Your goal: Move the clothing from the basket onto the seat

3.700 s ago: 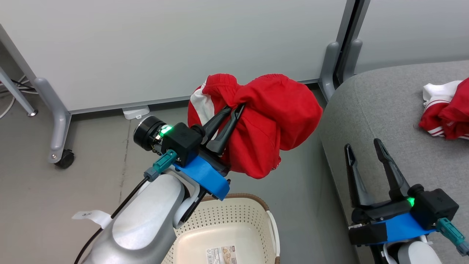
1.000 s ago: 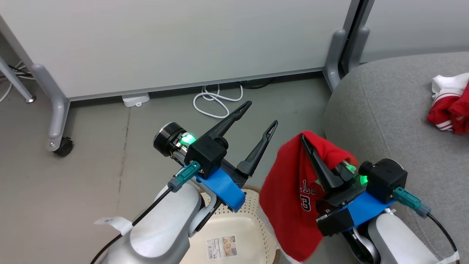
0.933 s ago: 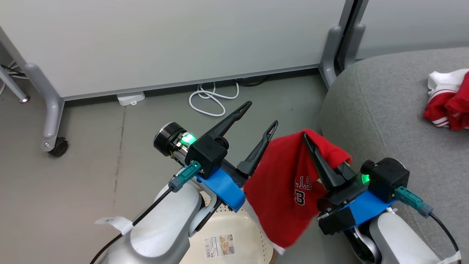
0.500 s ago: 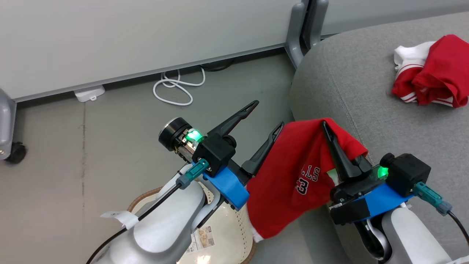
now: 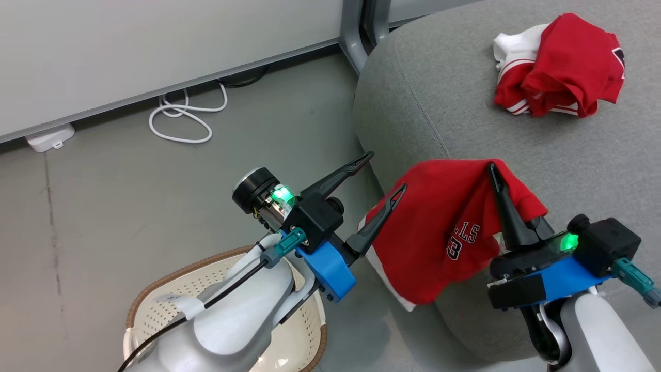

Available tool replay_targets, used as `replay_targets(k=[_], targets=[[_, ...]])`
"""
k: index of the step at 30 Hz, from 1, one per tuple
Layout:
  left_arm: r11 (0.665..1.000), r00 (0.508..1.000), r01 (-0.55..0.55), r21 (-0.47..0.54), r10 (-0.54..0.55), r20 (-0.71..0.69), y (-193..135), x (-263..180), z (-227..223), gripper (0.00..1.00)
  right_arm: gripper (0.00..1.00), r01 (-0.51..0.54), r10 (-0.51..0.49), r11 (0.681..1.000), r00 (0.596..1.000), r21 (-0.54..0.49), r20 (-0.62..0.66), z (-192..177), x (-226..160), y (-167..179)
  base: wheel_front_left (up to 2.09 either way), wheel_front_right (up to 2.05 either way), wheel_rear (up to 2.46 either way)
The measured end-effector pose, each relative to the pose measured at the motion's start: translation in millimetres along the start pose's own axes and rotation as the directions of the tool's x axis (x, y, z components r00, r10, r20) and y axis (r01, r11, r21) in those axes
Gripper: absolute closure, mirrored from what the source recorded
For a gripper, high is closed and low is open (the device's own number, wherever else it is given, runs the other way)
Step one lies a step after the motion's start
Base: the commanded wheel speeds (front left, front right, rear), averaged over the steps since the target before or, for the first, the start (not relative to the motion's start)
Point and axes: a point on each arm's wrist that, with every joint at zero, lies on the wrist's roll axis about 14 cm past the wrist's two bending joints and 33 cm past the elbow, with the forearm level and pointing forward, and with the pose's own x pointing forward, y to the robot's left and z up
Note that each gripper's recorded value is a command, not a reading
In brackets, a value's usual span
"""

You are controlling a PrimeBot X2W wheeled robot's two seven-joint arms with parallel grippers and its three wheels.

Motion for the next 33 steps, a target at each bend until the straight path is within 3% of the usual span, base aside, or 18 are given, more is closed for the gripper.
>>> replay_targets(k=[5, 15, 25, 33], targets=[[0.999, 0.999, 0.038, -0.01, -0.039, -0.006, -9.6, 6.8, -4.6, 0.0, 1.0, 0.066, -0.066, 0.998, 0.998, -0.016, -0.006, 0.5, -11.7, -20.9, 0.0, 0.0, 0.0], [0.999, 0.999, 0.038, -0.021, -0.038, -0.014, -8.5, 5.3, -9.7, 0.0, 1.0, 0.108, -0.107, 0.994, 0.994, -0.019, 0.023, 8.2, -6.8, -33.6, 0.0, 0.0, 0.0], [0.999, 0.999, 0.011, -0.039, -0.013, -0.036, 20.0, 7.0, -34.3, 0.0, 1.0, 0.107, -0.087, 0.99, 0.976, -0.089, 0.2, 62.1, 64.5, -51.5, 0.0, 0.0, 0.0], [0.998, 0.997, 0.0, -0.069, -0.006, -0.083, 50.4, 10.9, -78.6, 0.0, 1.0, 0.167, -0.085, 0.968, 0.923, -0.19, 0.375, 117.5, 136.8, -81.7, 0.0, 0.0, 0.0]])
